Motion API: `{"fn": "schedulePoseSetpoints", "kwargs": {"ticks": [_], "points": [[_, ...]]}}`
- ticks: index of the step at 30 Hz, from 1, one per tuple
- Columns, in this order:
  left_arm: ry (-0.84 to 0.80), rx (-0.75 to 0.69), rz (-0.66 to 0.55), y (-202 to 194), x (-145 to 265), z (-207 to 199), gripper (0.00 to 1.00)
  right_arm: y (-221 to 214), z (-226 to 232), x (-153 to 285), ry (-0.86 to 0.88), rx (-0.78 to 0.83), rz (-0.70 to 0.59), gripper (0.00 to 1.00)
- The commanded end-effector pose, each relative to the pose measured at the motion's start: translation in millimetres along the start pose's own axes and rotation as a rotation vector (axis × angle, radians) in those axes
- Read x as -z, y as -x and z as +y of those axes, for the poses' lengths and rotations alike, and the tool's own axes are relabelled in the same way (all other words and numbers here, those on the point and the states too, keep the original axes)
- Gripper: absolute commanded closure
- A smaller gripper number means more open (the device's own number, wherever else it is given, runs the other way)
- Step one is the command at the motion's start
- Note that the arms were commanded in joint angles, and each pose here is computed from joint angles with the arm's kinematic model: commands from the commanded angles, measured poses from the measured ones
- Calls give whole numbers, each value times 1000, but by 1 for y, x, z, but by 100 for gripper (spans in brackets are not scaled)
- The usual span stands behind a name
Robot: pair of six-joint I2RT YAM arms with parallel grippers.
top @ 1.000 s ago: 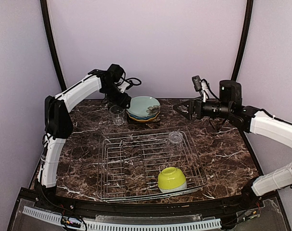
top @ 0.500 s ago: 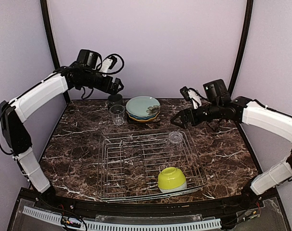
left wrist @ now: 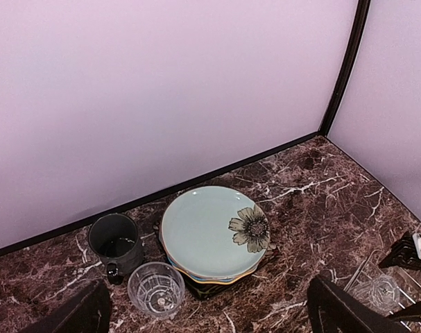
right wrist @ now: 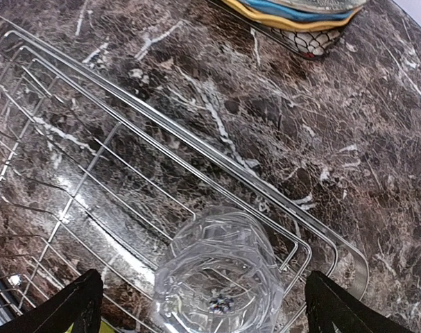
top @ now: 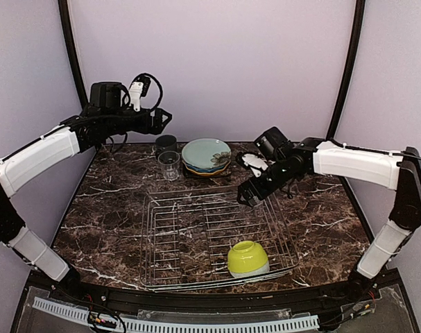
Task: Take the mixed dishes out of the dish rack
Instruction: Grab the cup from the dish rack.
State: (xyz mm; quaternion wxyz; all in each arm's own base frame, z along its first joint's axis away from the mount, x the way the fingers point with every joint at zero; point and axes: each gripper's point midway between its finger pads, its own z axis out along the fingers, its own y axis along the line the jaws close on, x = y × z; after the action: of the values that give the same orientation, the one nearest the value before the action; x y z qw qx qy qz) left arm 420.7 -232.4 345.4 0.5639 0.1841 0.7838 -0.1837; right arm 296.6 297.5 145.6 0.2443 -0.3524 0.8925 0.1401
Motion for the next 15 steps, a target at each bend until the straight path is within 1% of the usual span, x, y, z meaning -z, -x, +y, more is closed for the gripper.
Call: {"fn": "schedulePoseSetpoints", "kwargs": {"ticks": [1,8,11,15], "points": [[-6,8,-18,1,5,-8,1,-10,-11,-11,-82,20,70,1],[-14,-35,8,-9,-2,-21,1,-20,-12,-29,-78,29,123,2],[33,-23,13,-11,-4,-14,1,-22,-12,-33,-74,29,138,6],[44,-19,13,-13,-7,-14,1,-24,-12,-37,-69,32,153,12]]}}
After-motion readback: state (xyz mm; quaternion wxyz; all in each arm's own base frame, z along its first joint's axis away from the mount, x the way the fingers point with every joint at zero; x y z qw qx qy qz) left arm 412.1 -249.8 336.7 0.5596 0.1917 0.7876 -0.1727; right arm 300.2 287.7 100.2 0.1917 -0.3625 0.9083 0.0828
